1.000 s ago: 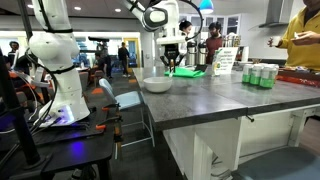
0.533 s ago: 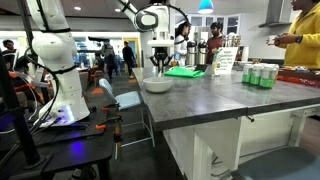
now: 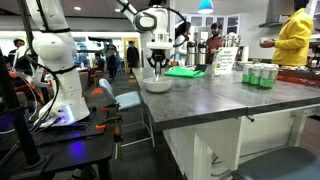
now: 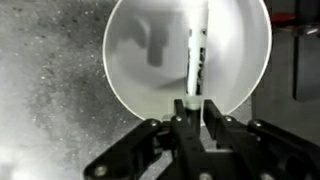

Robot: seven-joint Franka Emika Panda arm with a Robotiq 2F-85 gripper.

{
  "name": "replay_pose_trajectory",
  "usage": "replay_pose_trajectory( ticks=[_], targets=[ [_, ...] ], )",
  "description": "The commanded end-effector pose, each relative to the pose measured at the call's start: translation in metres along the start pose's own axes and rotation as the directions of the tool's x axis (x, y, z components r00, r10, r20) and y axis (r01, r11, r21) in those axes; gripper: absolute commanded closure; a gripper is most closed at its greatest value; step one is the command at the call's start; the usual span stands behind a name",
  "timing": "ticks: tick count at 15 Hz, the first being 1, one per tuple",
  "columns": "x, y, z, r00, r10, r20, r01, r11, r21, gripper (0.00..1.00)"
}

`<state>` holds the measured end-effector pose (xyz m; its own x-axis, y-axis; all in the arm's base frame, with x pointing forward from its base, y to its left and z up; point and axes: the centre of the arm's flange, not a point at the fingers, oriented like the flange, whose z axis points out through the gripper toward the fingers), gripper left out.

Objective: Pick the marker and put it in the bowl

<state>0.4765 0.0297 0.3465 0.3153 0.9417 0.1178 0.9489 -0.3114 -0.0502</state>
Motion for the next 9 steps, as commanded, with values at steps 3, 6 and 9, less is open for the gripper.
replay_pose_trajectory(
  ticks=[3,6,9],
  targets=[
    [-0.006,-0.003,-0.009,0.999,-0.04,0.023,0.04,0.999,-0.006,0.26],
    [-0.007,-0.005,-0.018,0.998,-0.04,0.047,0.041,0.999,-0.018,0.02],
    [-0.007,-0.007,-0.024,0.996,-0.056,0.076,0.059,0.998,-0.035,0.0]
  ],
)
